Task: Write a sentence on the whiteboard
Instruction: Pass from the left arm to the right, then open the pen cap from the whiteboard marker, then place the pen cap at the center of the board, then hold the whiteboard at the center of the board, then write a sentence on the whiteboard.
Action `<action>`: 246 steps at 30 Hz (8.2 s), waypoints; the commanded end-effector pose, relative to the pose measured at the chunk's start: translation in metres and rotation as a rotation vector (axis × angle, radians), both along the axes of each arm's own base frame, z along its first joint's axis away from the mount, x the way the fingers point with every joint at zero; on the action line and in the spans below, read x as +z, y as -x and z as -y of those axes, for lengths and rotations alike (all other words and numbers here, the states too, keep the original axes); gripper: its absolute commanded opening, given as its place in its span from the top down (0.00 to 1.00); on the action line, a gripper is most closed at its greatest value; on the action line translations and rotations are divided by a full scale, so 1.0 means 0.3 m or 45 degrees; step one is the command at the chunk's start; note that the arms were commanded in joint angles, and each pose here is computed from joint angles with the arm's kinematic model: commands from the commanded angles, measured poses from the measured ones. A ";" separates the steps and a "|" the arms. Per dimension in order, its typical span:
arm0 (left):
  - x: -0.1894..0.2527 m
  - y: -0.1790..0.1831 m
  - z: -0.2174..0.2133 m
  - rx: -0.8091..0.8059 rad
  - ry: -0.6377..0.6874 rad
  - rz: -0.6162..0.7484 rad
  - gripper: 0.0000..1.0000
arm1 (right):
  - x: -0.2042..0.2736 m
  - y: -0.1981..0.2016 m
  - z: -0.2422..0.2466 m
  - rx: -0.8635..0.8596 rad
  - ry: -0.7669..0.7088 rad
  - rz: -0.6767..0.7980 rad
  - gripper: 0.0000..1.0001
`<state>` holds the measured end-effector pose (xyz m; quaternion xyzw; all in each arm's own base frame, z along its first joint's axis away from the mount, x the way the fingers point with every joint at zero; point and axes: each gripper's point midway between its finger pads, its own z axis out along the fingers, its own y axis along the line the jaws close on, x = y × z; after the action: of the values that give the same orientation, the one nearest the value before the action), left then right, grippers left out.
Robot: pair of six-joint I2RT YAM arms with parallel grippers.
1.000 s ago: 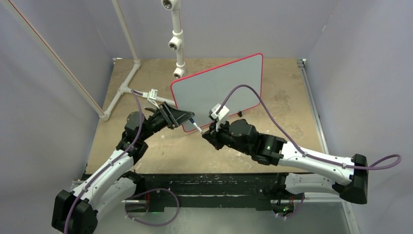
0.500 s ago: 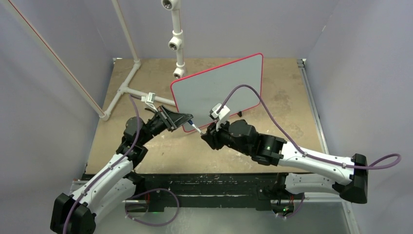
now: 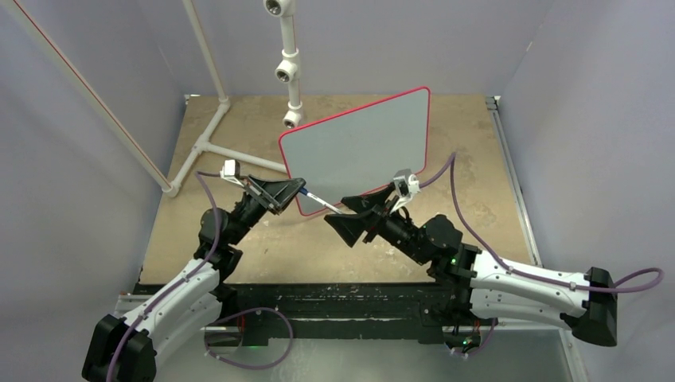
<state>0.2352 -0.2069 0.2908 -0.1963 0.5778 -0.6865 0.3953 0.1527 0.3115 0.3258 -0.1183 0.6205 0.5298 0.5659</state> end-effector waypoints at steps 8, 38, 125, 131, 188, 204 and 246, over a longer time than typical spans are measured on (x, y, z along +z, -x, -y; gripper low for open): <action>0.114 0.029 -0.031 0.013 0.148 0.105 1.00 | 0.091 -0.053 -0.074 -0.036 -0.208 -0.044 0.26; 0.102 0.035 -0.041 0.036 0.123 0.095 1.00 | 0.078 -0.095 -0.140 -0.065 -0.180 -0.083 1.00; -0.716 -0.024 -0.152 0.025 -1.265 -0.455 0.17 | -0.061 -0.095 0.100 -0.224 0.230 0.020 1.00; -0.509 -0.077 -0.189 0.075 -1.360 -0.294 0.14 | -0.011 -0.042 0.083 -0.094 0.145 0.119 1.00; -0.187 -0.335 -0.170 -0.094 -1.428 0.487 0.89 | 0.079 -0.426 -0.067 -0.432 0.239 0.351 1.00; -0.193 -0.337 -0.187 -0.070 -1.482 0.502 1.00 | 0.057 -0.459 -0.158 -0.463 0.289 0.379 1.00; -0.180 -0.326 -0.171 -0.086 -1.464 0.536 1.00 | -0.174 -0.507 -0.238 -0.441 0.495 0.256 1.00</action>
<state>0.3334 -0.1563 0.2262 0.1918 0.7860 -0.3083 0.5003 0.3012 0.3889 0.2867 -0.1735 0.6436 0.3019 0.6815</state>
